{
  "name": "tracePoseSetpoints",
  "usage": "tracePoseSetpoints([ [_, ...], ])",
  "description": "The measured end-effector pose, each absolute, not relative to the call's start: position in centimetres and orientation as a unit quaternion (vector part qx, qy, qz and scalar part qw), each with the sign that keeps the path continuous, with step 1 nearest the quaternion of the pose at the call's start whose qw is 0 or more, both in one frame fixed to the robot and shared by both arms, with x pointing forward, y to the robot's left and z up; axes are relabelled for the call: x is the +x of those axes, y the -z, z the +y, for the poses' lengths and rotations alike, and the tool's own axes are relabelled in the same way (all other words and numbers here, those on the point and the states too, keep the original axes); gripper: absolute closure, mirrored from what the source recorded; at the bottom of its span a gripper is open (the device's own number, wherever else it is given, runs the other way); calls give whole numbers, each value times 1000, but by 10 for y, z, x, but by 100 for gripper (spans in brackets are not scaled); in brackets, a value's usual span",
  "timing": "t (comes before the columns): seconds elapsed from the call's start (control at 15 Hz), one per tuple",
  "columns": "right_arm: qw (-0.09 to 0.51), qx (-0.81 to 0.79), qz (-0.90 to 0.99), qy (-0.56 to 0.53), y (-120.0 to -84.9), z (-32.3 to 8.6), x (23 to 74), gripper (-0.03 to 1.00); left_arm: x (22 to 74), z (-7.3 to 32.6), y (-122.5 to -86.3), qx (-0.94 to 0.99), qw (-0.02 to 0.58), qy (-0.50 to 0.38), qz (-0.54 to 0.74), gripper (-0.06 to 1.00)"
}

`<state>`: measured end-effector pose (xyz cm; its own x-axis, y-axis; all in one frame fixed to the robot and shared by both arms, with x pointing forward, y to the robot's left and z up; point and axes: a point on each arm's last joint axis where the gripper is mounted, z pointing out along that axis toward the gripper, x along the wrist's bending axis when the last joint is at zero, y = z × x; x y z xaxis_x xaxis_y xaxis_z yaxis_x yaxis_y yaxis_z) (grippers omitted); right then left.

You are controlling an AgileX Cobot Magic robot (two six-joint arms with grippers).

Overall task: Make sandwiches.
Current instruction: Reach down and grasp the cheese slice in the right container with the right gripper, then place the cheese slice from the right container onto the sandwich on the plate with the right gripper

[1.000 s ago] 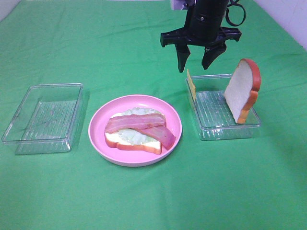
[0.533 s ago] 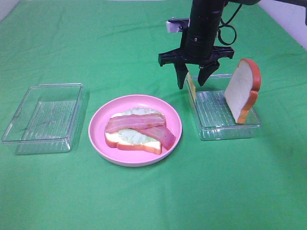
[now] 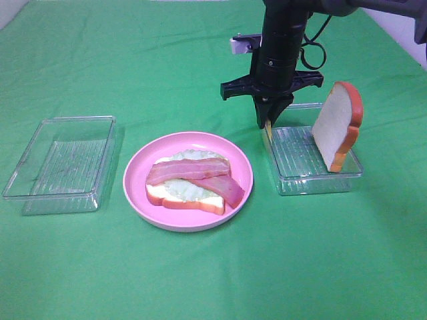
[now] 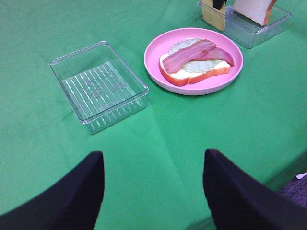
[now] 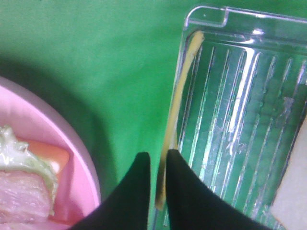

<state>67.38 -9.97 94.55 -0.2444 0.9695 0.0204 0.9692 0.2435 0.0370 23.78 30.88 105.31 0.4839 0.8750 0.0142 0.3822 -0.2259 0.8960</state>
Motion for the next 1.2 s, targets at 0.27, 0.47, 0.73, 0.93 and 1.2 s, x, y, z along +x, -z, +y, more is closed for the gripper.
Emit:
tracePoseSetpoints([
  [0.27,3,614,789,-18,-948,-100,673,97,238,309,-1053,734,451,-273,428,36],
  [0.47,13,613,789,-35,-966,-101,672,97,238,309,-1053,734,451,-273,428,36],
  [0.73,8,594,800,-86,-1006,-99,663,97,238,309,-1053,734,451,-273,428,36],
  [0.93,-65,553,817,-152,-1024,-84,652,97,238,309,-1053,734,451,-273,428,36],
  [1.2,-211,496,818,-203,-1005,-58,630,97,238,309,-1053,734,451,-273,428,36],
])
